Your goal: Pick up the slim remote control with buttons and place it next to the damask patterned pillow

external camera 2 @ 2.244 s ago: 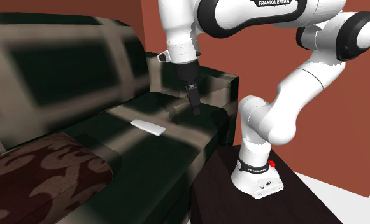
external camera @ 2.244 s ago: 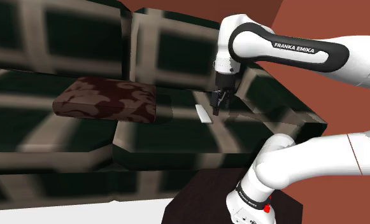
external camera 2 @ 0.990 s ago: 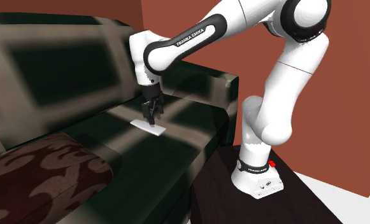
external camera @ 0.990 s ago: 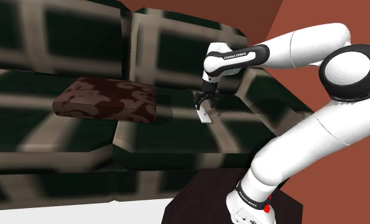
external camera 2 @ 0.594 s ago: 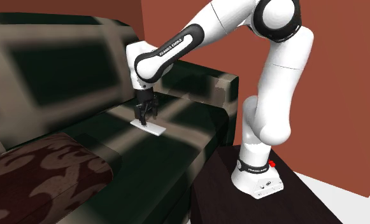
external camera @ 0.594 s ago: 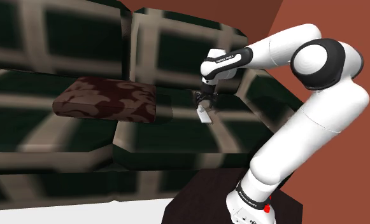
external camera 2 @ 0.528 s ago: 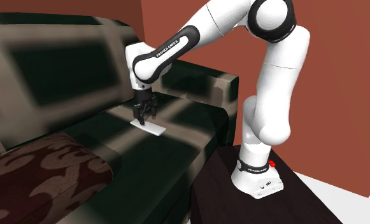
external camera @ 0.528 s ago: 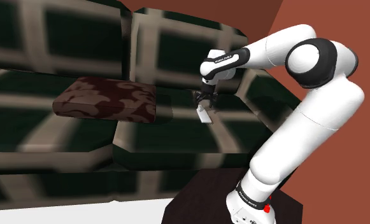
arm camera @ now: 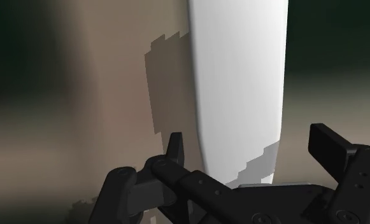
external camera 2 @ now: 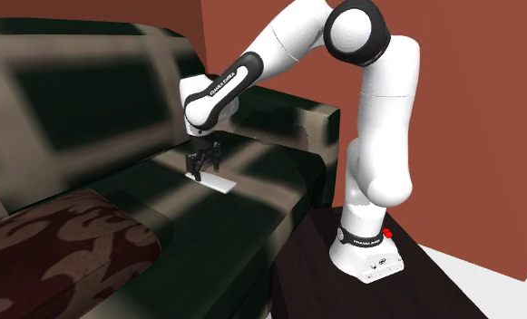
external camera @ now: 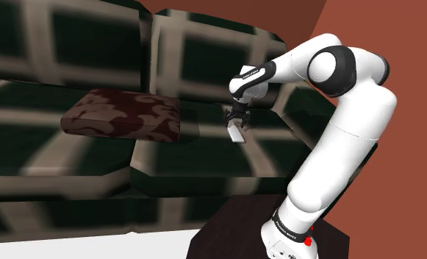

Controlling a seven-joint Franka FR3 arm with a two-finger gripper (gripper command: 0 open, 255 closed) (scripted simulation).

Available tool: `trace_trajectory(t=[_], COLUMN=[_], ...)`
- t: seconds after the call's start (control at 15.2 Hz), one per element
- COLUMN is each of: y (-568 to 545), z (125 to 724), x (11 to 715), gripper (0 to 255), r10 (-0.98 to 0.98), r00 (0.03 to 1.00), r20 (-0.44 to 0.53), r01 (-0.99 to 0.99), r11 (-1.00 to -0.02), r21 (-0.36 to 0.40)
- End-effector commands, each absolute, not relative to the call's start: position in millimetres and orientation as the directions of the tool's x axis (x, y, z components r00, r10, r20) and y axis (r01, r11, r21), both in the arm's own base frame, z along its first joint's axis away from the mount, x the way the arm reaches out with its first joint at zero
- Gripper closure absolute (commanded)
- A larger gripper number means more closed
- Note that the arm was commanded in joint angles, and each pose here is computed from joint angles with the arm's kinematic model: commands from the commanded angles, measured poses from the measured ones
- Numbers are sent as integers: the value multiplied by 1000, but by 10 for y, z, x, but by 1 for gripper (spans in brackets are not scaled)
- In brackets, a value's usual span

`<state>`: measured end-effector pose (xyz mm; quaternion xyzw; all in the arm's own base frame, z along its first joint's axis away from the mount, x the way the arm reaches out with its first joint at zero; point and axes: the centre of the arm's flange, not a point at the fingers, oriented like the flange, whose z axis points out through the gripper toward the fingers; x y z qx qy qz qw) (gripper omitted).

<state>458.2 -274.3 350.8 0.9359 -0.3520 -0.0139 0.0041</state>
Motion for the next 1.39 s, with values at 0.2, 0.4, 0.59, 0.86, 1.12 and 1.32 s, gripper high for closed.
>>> trace_trajectory(t=[0.2,0.4,0.59,0.86,1.12,1.32], y=[-2753,-2753,-2753,-2754,-2754,-2753], z=[3274,3274,3274,3274,3274,3274], x=[4574,4574,4574,4574,4575,4574], gripper=[0,0,0,255,255,255], r10=[-660,-660,-660,-660,-660,-660], r00=[751,751,751,751,751,751], r20=[-22,-22,-22,-22,-22,-22], r01=[-660,-660,-660,-660,-660,-660], r11=[-751,-751,-751,-751,-751,-751], r21=[17,17,17,17,17,17])
